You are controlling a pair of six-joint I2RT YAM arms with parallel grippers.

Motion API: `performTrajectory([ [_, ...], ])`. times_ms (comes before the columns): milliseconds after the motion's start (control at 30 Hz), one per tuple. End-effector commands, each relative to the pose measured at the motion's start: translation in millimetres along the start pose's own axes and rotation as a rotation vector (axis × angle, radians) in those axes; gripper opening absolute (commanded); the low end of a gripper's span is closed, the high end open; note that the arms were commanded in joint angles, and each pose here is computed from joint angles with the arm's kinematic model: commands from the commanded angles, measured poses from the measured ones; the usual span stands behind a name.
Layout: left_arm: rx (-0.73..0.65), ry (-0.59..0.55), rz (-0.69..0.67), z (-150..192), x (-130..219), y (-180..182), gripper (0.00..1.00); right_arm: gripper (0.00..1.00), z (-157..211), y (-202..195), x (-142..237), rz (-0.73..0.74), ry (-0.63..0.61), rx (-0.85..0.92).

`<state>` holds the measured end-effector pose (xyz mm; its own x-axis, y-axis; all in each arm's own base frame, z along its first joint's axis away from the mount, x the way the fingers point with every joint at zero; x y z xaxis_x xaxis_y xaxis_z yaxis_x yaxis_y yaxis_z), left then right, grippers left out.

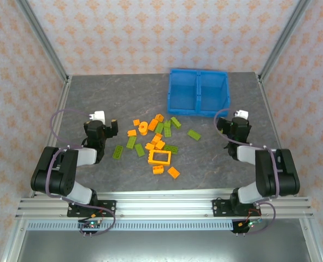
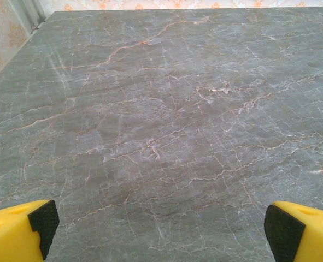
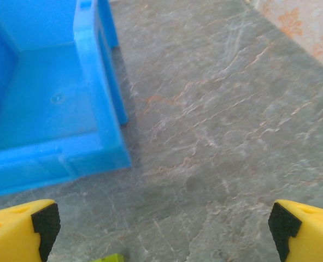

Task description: Sort the legos into containers by color

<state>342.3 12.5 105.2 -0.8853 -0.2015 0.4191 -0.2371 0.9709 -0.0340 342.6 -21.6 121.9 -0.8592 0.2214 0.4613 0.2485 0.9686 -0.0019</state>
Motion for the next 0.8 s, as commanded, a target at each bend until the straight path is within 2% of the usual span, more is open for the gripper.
performTrajectory([
  [0, -0.011, -0.019, -0.010, -23, 2, 0, 0.97, 0.99, -47, -18, 37, 0.116, -0.028, -0.200],
  [67, 0.001, 0.025, -0.063, -40, 11, 5, 1.00, 0.99, -58, -19, 61, 0.118, 0.065, -0.309],
  [167, 0.071, -0.002, -0.065, -63, 38, 7, 1.00, 0.99, -56, -16, 82, 0.115, 0.276, -0.352],
  [300, 0.094, -0.002, 0.088, -99, 90, -12, 1.00, 0.99, -42, 3, 89, 0.020, 0.532, -0.321],
  [400, -0.011, 0.024, 0.306, -119, 133, -40, 1.00, 0.99, -33, 16, 84, -0.036, 0.688, -0.281],
  [533, -0.236, 0.108, 0.635, -123, 186, -73, 1.00, 0.99, -17, 23, 64, -0.024, 0.803, -0.219],
  [600, -0.320, 0.159, 0.751, -118, 204, -81, 1.00, 0.99, -11, 27, 55, -0.007, 0.845, -0.169],
  [767, -0.364, 0.184, 0.841, -103, 211, -87, 1.00, 0.99, -6, 36, 24, 0.047, 0.848, -0.062],
])
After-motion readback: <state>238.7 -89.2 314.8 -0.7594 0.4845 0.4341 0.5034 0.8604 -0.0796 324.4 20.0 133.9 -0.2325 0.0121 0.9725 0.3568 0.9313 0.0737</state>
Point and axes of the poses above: each hand's point on the last joint's axis, 136 mm out from that joint toward the fingers, its own x axis back along the fingers, its own y axis along the line the jaws close on, z = x × y, the point moved 5 cm from there along x, back along the fingers, and after that the axes turned 5 degrees about x, right-handed, at the moved point
